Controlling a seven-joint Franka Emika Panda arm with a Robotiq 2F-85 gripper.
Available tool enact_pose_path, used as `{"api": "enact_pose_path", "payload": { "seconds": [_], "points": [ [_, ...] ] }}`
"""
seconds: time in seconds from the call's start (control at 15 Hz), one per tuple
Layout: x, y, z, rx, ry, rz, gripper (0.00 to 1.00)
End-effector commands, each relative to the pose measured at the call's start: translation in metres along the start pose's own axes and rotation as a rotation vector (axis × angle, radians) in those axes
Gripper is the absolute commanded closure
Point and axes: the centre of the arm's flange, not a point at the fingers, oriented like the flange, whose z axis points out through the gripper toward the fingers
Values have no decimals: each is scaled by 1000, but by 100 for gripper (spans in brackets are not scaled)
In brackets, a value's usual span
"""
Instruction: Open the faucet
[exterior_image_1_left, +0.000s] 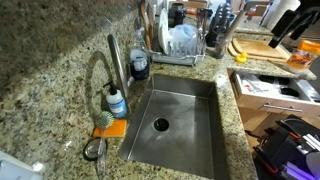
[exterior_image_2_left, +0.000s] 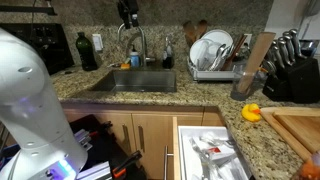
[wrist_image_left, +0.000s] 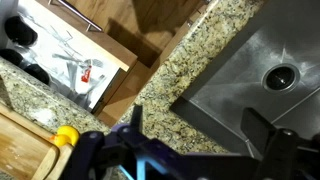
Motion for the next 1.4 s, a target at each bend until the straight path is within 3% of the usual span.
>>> {"api": "enact_pose_path", "payload": {
  "seconds": [0.0, 0.2, 0.33, 0.47, 0.73, 0.87, 0.93, 1.07, 1.13, 1.2, 1.33],
  "points": [
    [0, 0, 0, 0, 0, 0, 0],
    [52, 6, 67, 21, -24, 30, 0],
    [72, -11, 99, 139, -29, -54, 0],
    [89, -44, 134, 164, 0, -166, 0],
    [79, -129, 175, 44, 94, -373, 0],
    [67, -141, 166, -48, 168, -435, 0],
    [63, -131, 174, 7, 107, -402, 0],
    [61, -140, 168, -27, 147, -430, 0],
    [66, -134, 172, -50, 117, -389, 0],
    [76, -143, 183, -140, 173, -422, 0],
    [86, -171, 199, -230, 223, -550, 0]
  ]
}}
